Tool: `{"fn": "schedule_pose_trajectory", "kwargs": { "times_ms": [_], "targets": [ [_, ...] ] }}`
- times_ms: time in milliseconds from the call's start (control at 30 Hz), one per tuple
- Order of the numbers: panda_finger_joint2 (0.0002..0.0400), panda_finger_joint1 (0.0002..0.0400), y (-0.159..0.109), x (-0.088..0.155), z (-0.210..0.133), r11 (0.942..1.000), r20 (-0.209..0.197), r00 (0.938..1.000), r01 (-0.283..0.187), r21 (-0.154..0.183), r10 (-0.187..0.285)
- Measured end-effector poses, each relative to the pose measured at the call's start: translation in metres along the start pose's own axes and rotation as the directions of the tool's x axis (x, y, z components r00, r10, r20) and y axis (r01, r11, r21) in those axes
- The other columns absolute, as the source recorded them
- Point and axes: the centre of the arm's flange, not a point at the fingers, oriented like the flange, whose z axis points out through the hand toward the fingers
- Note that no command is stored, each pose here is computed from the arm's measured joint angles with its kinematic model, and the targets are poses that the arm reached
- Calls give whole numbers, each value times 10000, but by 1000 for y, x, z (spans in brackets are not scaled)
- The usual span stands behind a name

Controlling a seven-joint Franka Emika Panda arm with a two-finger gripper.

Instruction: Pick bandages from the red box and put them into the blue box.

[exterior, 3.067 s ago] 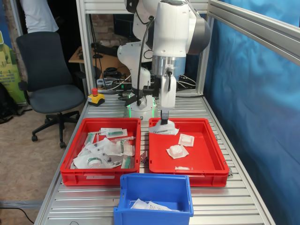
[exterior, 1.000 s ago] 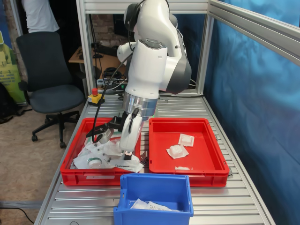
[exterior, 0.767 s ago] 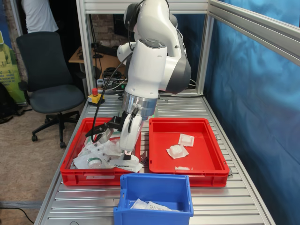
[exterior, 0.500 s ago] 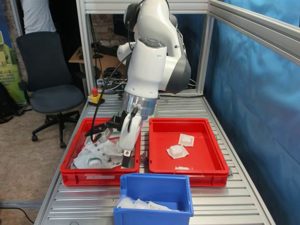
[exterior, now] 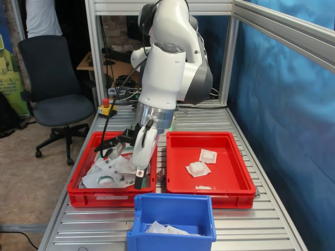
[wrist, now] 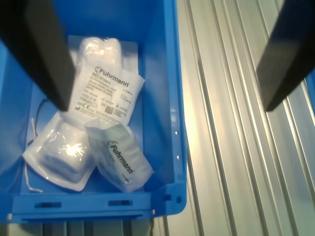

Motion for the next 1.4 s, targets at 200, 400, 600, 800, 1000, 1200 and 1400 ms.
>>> {"fn": "schedule_pose_trajectory", "kwargs": {
  "times_ms": [200, 400, 600, 800, 1000, 1200, 1400],
  "targets": [
    [332, 332, 0, 0, 0, 10000, -1, 10000, -1, 1, 1],
    [396, 396, 0, 0, 0, 10000, -1, 10000, -1, 1, 1],
    [396, 396, 0, 0, 0, 10000, 1, 10000, 4, 1, -4],
    [400, 400, 3, -3, -1, 10000, 18, 10000, 54, 5, -54],
    [400, 400, 16, -13, -8, 9997, 126, 9996, 257, 10, -257],
    [400, 400, 31, -25, -18, 9988, 342, 9982, 488, -59, -485],
    [400, 400, 52, -41, -42, 9965, 838, 9934, 801, -218, -780]
  ]
}}
